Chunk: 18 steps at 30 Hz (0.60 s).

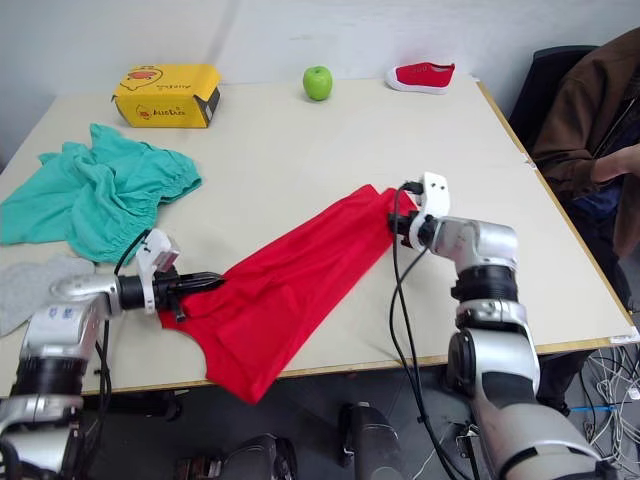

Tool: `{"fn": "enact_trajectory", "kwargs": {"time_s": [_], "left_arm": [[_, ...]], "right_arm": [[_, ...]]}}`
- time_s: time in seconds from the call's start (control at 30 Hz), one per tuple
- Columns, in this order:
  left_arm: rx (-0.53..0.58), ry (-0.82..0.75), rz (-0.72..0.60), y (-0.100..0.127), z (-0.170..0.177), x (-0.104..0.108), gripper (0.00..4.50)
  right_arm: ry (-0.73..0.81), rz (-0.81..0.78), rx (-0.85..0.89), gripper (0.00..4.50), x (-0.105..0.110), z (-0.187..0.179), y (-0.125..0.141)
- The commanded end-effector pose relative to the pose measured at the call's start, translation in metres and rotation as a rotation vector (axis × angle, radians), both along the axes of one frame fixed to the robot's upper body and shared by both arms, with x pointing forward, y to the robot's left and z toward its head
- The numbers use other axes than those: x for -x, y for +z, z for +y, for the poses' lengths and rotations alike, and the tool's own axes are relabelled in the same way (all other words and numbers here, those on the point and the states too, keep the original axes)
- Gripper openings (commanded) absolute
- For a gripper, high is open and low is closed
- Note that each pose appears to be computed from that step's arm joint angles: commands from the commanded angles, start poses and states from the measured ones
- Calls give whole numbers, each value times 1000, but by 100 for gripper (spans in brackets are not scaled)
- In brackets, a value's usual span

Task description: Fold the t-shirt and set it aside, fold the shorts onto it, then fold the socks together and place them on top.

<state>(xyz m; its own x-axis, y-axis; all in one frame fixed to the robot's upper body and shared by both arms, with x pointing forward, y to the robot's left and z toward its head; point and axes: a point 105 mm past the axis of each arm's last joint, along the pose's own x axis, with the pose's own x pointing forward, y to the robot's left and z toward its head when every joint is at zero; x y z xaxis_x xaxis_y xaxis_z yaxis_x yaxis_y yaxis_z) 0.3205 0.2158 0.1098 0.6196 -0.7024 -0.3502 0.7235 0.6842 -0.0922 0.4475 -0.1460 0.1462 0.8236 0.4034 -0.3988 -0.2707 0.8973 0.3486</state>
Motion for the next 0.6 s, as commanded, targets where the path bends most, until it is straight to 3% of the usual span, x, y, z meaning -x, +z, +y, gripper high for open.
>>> {"fn": "enact_trajectory", "kwargs": {"time_s": [0.03,0.13,0.33,0.37,0.47,0.6], "left_arm": [[56,81,8,3,-15,18,0],[111,126,18,0,-32,33,0],[159,208,50,-5,-46,38,0],[161,209,57,-5,-46,38,0],[160,204,63,0,-38,36,73],[134,91,112,10,-27,43,201]], "right_arm": [[-10,-68,16,2,-13,0,13],[-11,-86,31,2,-19,2,16],[19,-88,93,2,-19,-1,11],[29,-81,104,22,-18,-2,9],[111,-88,140,100,-13,-2,9],[200,-103,161,239,4,-11,20]]}}
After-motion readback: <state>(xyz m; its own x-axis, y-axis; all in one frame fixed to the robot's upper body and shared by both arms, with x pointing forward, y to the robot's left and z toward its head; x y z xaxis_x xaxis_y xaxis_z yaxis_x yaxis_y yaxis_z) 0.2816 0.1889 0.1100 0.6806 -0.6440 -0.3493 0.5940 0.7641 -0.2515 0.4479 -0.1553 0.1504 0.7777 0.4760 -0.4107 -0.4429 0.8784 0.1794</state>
